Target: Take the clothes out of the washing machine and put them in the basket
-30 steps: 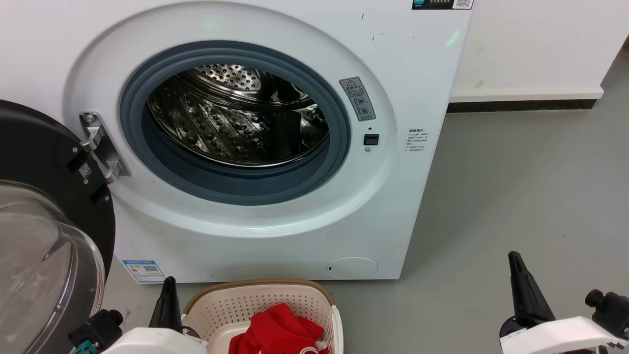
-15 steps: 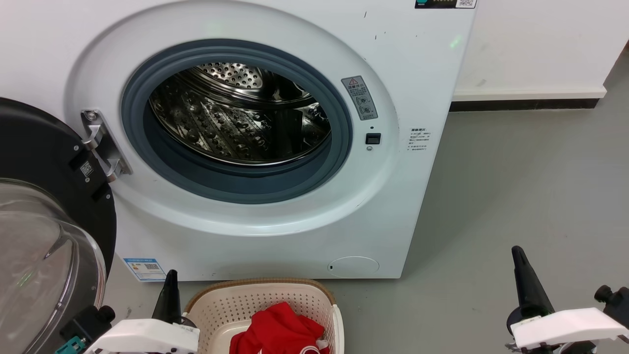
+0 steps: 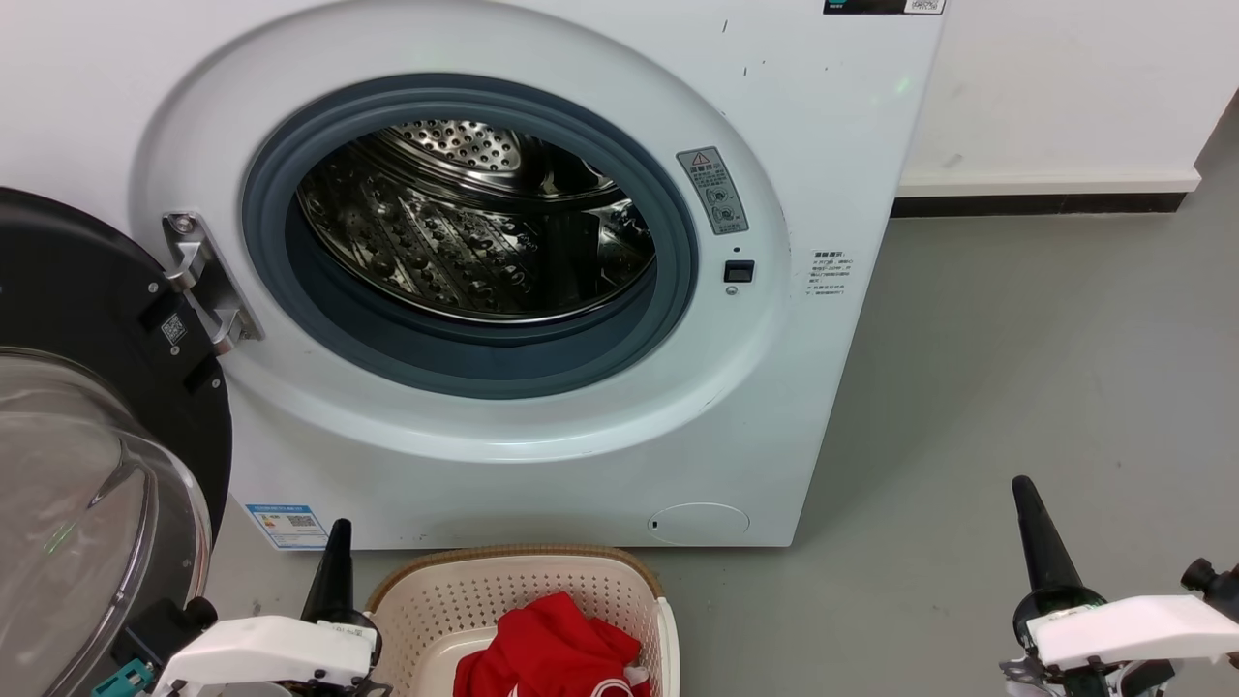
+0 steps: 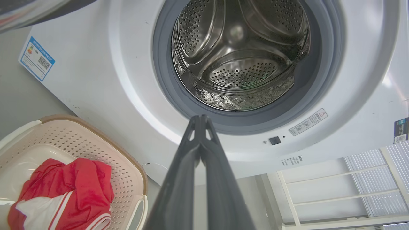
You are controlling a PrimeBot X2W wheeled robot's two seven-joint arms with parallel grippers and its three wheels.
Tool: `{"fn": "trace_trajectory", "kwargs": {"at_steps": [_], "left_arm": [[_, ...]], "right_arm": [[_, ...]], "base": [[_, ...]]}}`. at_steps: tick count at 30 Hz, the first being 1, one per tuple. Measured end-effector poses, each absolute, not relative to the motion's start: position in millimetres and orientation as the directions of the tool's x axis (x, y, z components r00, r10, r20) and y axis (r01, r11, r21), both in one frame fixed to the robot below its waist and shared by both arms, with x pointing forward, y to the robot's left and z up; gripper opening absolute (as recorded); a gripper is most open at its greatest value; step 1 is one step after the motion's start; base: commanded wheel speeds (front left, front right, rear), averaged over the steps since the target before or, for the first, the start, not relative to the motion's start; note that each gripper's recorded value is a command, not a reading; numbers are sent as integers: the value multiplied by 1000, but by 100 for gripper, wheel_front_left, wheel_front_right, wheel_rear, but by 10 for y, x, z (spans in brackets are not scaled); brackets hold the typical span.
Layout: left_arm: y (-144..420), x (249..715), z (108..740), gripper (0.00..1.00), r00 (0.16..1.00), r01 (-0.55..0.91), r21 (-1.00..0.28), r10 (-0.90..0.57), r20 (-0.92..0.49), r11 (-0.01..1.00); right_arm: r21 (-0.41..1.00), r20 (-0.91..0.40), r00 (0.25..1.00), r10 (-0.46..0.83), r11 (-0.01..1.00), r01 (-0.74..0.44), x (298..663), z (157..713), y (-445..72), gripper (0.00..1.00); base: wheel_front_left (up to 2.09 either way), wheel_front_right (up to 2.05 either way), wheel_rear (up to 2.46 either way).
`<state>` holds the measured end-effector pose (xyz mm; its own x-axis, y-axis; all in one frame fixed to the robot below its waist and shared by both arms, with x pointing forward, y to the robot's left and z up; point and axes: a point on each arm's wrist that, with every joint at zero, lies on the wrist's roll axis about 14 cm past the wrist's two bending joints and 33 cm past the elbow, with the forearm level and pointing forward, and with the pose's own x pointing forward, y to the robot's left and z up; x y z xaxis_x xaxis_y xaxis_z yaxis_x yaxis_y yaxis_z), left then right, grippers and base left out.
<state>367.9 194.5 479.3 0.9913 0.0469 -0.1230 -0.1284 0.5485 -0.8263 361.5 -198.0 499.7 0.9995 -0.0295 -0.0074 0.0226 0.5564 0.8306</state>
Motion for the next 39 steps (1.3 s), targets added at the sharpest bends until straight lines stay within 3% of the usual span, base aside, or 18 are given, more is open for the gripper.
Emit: {"fn": "trace_trajectory", "kwargs": {"at_steps": [39], "left_arm": [[1964, 3809, 4930, 0, 998, -66, -979, 5, -66, 192]], "right_arm": [[979, -25, 1000, -16, 200, 28, 3774, 5000, -2008, 0]], "base": [[0, 0, 0]]}}
